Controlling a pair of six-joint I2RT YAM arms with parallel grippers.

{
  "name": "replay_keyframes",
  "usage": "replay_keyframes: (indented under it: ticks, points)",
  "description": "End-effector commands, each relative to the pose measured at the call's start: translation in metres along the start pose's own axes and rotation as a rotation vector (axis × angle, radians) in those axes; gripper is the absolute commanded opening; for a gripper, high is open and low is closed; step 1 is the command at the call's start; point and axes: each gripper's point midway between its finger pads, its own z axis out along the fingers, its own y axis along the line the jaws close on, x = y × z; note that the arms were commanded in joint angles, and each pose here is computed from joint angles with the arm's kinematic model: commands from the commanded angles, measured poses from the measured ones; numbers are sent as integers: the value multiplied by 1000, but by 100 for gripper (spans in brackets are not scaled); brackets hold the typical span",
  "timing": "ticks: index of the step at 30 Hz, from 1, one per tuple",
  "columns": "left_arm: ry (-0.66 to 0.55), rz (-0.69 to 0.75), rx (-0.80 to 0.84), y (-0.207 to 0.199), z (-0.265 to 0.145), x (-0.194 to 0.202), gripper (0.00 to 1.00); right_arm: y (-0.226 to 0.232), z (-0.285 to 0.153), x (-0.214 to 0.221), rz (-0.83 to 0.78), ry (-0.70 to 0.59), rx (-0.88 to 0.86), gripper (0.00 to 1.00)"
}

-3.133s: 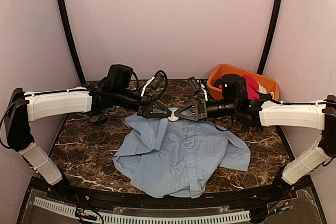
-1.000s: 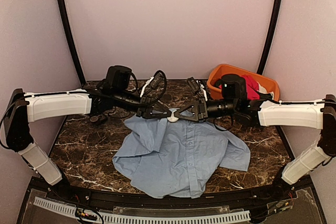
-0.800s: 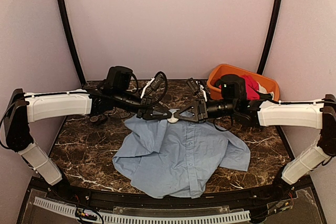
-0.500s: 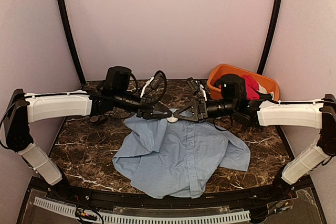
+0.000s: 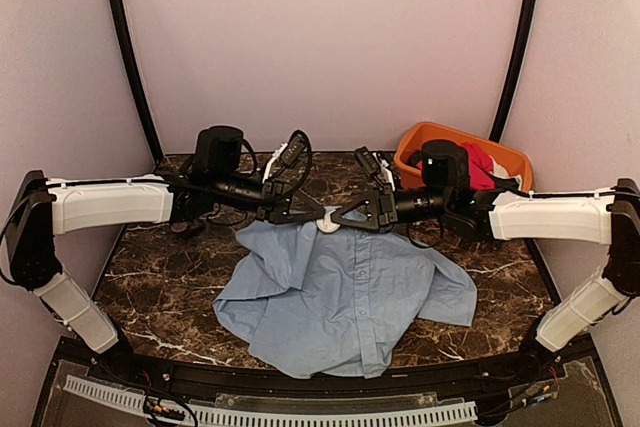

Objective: Pin the brooch onto the clothing
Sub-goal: Pin the brooch to the flattened clothing.

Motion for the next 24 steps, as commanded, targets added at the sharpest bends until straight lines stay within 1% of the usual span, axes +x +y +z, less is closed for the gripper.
replay_keyframes:
  ticks: [1, 16, 24]
  points:
    - [48, 80, 17, -24, 1, 4, 24, 13, -2, -17, -42, -37, -65, 0]
    - [34, 92, -3, -21, 1, 1, 22, 15, -2, -15, -17, -22, -115, 0]
    - [38, 95, -17, -18, 1, 3, 19, 17, -2, -14, -11, -13, -126, 0]
